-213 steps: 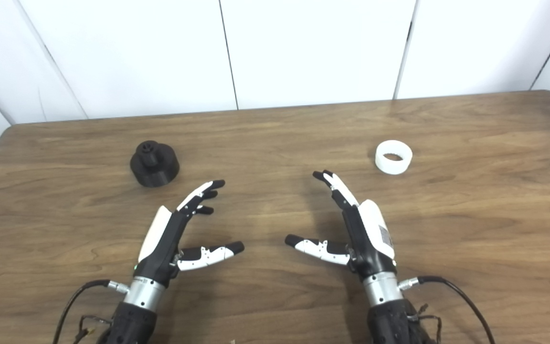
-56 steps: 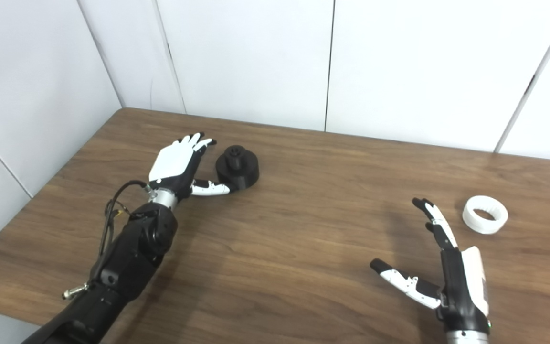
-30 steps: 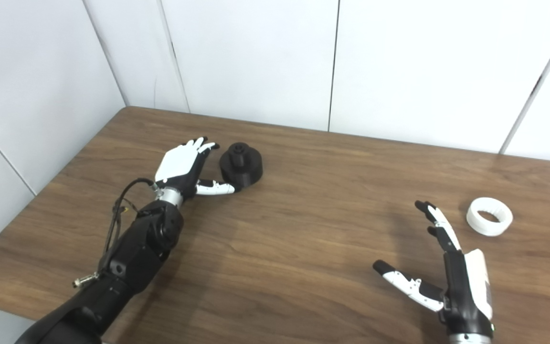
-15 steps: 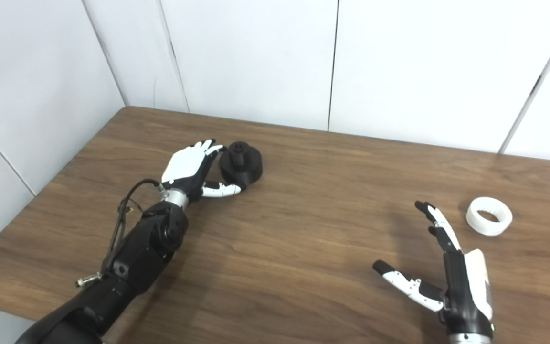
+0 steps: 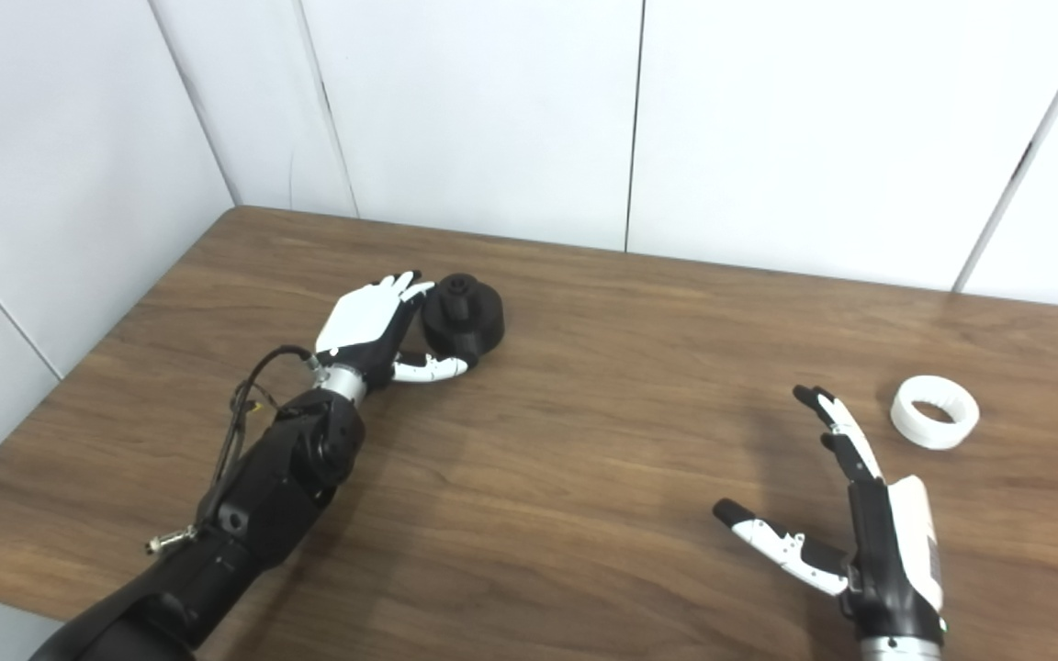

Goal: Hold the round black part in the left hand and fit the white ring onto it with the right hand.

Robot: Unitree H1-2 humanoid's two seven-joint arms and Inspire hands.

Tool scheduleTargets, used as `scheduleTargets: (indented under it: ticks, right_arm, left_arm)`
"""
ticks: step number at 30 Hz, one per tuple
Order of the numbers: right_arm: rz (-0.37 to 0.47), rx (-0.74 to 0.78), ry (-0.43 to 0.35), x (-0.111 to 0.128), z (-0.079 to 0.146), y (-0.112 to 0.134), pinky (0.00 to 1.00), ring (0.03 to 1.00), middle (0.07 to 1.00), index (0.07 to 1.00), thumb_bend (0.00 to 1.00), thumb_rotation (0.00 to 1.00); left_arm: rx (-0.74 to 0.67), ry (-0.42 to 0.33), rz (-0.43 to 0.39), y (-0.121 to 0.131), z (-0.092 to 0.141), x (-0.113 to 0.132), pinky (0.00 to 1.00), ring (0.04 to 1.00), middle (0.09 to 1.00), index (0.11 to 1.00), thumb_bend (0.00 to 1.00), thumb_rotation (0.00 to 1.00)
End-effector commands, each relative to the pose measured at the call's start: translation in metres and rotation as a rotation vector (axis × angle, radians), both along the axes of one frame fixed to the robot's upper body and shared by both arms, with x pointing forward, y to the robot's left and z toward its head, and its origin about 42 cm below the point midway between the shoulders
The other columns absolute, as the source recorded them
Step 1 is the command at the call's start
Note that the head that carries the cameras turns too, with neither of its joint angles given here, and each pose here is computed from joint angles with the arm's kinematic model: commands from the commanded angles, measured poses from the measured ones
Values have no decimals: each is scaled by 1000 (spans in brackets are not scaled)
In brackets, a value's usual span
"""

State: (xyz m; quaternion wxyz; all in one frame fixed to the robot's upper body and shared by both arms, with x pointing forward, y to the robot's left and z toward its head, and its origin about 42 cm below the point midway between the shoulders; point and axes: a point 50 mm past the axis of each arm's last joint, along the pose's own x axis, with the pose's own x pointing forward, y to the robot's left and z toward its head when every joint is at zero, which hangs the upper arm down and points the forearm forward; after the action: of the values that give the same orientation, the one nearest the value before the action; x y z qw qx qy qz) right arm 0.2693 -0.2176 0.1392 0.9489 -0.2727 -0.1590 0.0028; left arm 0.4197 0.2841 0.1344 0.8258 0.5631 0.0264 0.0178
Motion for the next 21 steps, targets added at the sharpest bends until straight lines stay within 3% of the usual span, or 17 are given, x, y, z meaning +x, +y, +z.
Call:
scheduleTargets:
  ticks: [1, 9, 21]
  right_arm:
    - [-19, -15, 5, -6, -2, -11, 856, 915, 923, 872, 818, 442]
    - [-20, -5, 10, -9, -2, -14, 846, 911, 923, 876, 820, 433]
    - [-19, 0, 16, -11, -2, -14, 849, 910, 924, 877, 819, 424]
  left_arm:
    - [-3, -107, 0, -2, 24, 15, 1000, 1000, 1000, 840, 959, 521]
    - [-64, -202, 37, -1, 19, 15, 1000, 1000, 995, 653, 807, 336]
    - [-82, -240, 43, -3, 17, 12, 1000, 1000, 983, 609, 782, 291]
